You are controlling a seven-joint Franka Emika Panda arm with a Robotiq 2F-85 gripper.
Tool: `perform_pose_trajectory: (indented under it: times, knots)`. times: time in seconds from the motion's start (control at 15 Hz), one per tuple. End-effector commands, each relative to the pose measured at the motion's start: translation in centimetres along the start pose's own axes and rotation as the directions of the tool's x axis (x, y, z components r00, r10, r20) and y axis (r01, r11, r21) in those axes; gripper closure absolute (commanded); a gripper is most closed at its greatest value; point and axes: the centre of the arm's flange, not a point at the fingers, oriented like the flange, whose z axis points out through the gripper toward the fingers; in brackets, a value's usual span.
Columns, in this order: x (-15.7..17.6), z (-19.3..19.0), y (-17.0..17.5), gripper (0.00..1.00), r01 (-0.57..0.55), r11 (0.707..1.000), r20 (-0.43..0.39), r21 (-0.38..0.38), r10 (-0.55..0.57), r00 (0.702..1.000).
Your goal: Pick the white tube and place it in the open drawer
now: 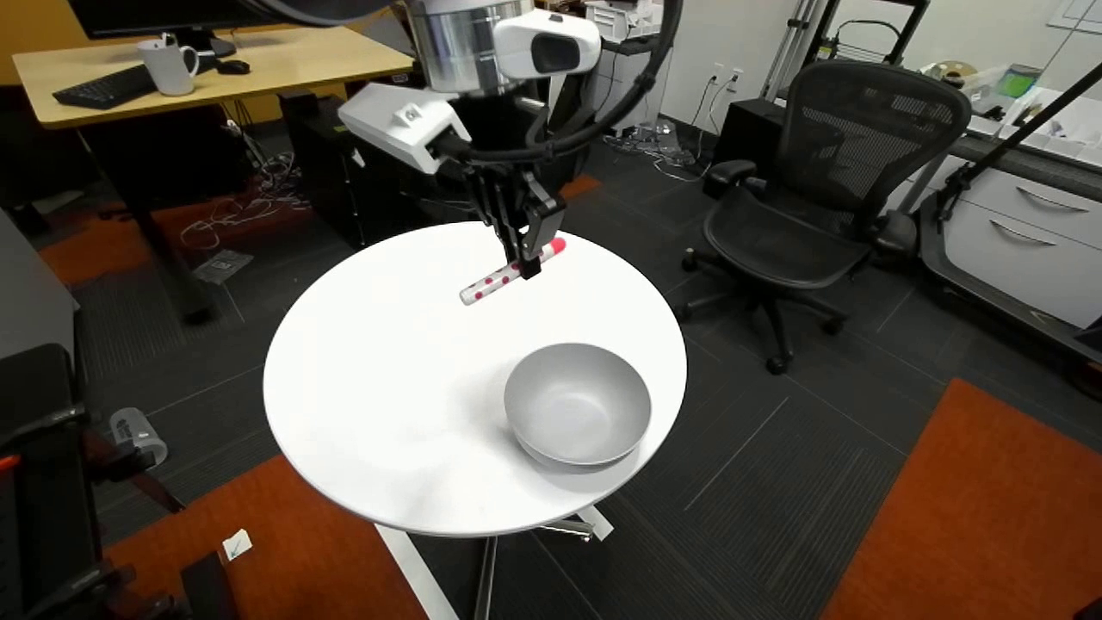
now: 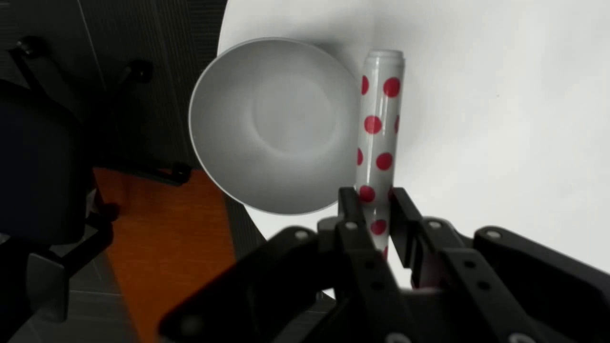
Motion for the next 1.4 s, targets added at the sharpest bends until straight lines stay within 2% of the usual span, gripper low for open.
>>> perform_pose_trajectory:
  times: [0.0, 0.27, 0.67, 1.0, 1.07, 1.13, 1.33]
  knots:
    - [2.4, 1.6, 1.9, 0.95, -0.044, 0.999, 0.011, -0.018, 0.044, 0.999]
    - [3.4, 5.1, 3.6, 0.95, -0.086, 0.996, 0.034, -0.017, 0.087, 0.996]
    - [4.3, 10.1, 4.1, 0.95, -0.112, 0.994, 0.08, -0.013, 0.113, 0.99]
    - [4.4, 12.3, 4.1, 0.95, -0.141, 0.99, 0.102, -0.01, 0.142, 0.985]
    - [4.3, 12.5, 4.2, 0.55, -0.147, 0.989, 0.106, -0.009, 0.148, 0.983]
    - [4.3, 12.7, 4.3, 0.54, -0.155, 0.988, 0.108, -0.008, 0.155, 0.982]
    - [4.2, 12.9, 4.5, 0.32, -0.164, 0.986, 0.109, -0.011, 0.164, 0.98]
